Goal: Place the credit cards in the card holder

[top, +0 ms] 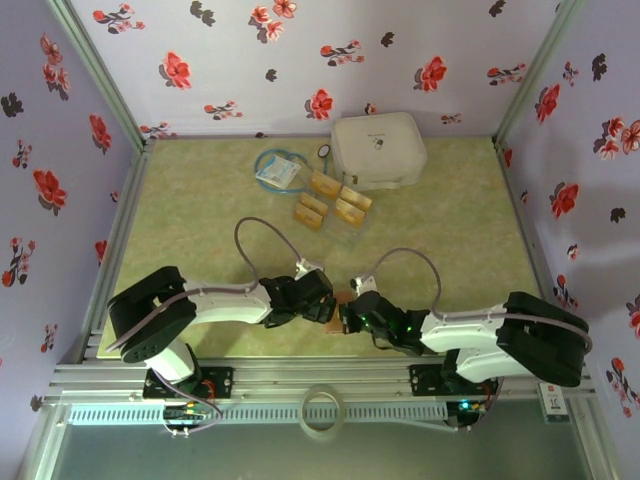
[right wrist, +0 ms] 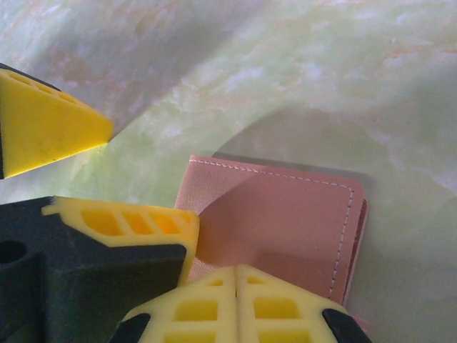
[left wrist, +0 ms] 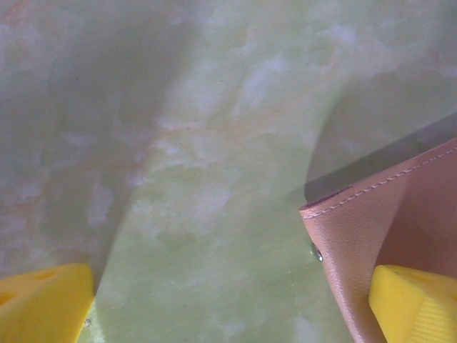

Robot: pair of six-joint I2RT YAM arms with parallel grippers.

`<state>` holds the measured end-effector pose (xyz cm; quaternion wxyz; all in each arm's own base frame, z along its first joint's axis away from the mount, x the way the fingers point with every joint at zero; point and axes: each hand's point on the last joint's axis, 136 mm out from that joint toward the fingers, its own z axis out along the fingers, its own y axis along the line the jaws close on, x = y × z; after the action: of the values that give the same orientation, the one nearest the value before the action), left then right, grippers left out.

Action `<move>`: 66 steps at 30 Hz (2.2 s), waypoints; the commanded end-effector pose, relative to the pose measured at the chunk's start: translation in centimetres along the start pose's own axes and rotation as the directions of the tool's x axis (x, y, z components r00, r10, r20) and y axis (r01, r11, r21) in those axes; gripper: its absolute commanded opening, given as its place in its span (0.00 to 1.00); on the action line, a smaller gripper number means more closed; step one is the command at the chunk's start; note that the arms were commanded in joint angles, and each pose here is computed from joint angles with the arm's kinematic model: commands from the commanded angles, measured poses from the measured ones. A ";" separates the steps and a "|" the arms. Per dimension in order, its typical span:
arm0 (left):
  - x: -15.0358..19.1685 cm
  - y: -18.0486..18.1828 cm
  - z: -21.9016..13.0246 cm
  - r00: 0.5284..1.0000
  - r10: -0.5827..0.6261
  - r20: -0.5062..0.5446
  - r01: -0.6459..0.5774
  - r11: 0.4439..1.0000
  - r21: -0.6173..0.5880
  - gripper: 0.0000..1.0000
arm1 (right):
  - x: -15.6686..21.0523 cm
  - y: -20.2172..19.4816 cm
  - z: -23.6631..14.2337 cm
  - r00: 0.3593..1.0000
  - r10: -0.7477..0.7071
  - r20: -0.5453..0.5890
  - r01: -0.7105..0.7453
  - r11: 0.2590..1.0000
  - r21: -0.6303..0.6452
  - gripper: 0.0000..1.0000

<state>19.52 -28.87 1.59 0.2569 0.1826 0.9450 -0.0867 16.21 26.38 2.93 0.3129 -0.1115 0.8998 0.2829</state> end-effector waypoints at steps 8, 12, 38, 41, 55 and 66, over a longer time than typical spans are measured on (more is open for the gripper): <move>5.4 2.1 3.1 0.988 -0.018 -0.155 0.009 0.998 -0.059 1.00 | 9.2 -5.6 0.5 0.966 -0.050 -0.254 0.097 0.980 0.175 0.00; 4.6 2.1 2.6 0.990 -0.031 -0.138 0.023 0.998 -0.054 1.00 | 7.2 -4.2 0.3 0.975 -0.062 -0.214 0.100 0.980 0.171 0.00; -14.6 20.2 -14.7 0.857 -0.251 0.451 0.365 0.913 -0.184 1.00 | -18.4 -5.9 -13.1 0.969 -0.102 0.225 -0.028 0.860 0.510 0.99; -13.5 24.7 -16.9 0.800 -0.208 0.563 0.415 0.869 -0.269 1.00 | -20.2 -10.7 -16.4 0.951 -0.116 0.285 -0.103 0.752 0.651 0.99; -8.9 35.0 -11.2 0.768 -0.095 0.633 0.469 0.757 -0.455 1.00 | -19.3 -26.5 -18.0 0.883 -0.124 0.453 -0.364 0.429 0.827 0.99; -11.1 35.6 -7.0 0.743 -0.055 0.667 0.374 0.861 -0.345 1.00 | -21.2 -29.7 -12.5 0.835 -0.173 0.523 -0.310 0.638 0.705 0.99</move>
<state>37.44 3.19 9.11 0.5273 -0.0595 0.8423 0.0949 34.71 -5.27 7.66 0.4859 0.1710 0.8431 -0.1543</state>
